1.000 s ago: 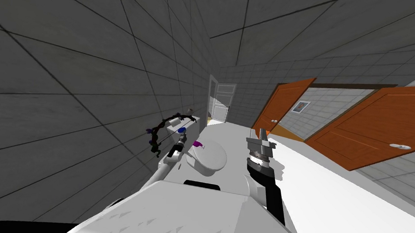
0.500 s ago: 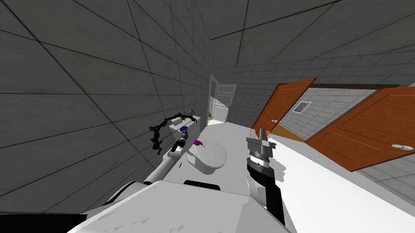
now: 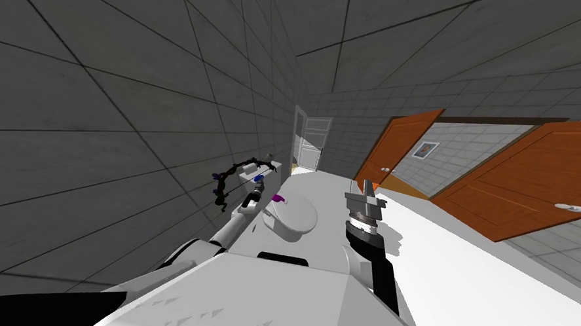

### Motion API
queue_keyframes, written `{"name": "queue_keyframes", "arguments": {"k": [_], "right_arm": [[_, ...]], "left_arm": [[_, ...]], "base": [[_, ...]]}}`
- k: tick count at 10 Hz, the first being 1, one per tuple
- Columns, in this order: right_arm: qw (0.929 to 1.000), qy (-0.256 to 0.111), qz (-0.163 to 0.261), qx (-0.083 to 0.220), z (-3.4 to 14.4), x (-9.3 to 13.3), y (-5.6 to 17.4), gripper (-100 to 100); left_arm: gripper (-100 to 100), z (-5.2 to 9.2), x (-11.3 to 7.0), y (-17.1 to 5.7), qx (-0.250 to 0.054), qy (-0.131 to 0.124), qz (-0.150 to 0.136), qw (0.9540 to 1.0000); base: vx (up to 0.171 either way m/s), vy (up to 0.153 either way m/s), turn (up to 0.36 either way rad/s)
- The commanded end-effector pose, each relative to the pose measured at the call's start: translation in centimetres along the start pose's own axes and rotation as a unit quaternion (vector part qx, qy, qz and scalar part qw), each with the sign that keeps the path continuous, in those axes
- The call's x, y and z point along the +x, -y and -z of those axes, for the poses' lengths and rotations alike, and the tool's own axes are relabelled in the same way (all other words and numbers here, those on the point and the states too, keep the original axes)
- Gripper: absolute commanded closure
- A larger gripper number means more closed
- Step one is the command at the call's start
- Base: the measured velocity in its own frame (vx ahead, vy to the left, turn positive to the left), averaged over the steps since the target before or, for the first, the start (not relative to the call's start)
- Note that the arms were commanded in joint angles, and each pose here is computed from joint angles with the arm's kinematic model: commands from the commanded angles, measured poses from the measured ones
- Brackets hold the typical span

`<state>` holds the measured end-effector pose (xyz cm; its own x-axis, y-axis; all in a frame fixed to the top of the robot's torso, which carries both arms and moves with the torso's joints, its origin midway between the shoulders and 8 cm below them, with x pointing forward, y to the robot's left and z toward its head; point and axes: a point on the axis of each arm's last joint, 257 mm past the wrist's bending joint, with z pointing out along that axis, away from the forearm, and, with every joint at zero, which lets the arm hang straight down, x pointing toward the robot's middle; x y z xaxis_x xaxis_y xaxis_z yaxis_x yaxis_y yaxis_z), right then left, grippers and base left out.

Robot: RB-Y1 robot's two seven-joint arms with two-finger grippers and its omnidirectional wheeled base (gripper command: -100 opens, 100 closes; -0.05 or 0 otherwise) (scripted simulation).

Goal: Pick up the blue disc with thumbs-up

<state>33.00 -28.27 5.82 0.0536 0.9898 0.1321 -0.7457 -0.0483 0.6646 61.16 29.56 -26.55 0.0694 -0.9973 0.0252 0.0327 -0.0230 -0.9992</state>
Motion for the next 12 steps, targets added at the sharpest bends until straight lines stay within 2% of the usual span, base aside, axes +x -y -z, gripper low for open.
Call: {"name": "queue_keyframes", "arguments": {"k": [1,2,3,4,5,7,9,10,12], "right_arm": [[1.0,0.0,0.0,0.0,0.0,0.0,0.0,0],[1.0,0.0,0.0,0.0,0.0,0.0,0.0,0],[1.0,0.0,0.0,0.0,0.0,0.0,0.0,0],[1.0,0.0,0.0,0.0,0.0,0.0,0.0,0],[1.0,0.0,0.0,0.0,0.0,0.0,0.0,0],[1.0,0.0,0.0,0.0,0.0,0.0,0.0,0],[1.0,0.0,0.0,0.0,0.0,0.0,0.0,0],[1.0,0.0,0.0,0.0,0.0,0.0,0.0,0],[1.0,0.0,0.0,0.0,0.0,0.0,0.0,0]], "left_arm": [[-100,-1.3,0.0,0.9,0.006,0.0,-0.003,1.0],[-100,-1.9,0.3,1.3,0.007,-0.001,-0.004,1.0],[-100,-1.6,-0.1,-0.1,-0.008,0.002,-0.006,0.9999],[-100,-2.9,-0.5,1.6,0.005,0.007,-0.008,0.9999],[-100,-3.5,-0.2,1.9,0.005,0.006,-0.009,0.9999],[-100,-3.5,-0.5,1.0,-0.007,0.008,-0.012,0.9999],[-100,-3.5,-0.4,1.1,-0.006,0.008,-0.012,0.9999],[100,-3.5,-0.4,1.1,-0.006,0.008,-0.012,0.9999],[100,-3.7,-0.4,1.7,0.0,0.008,-0.011,0.9999]], "base": [[-0.068,-0.008,0.036],[-0.03,-0.003,0.001],[-0.005,0.0,-0.01],[-0.045,-0.007,0.063],[-0.065,-0.009,0.028],[-0.027,0.0,-0.008],[0.0,0.0,0.0],[0.0,0.0,0.0],[0.003,0.001,0.002]]}}
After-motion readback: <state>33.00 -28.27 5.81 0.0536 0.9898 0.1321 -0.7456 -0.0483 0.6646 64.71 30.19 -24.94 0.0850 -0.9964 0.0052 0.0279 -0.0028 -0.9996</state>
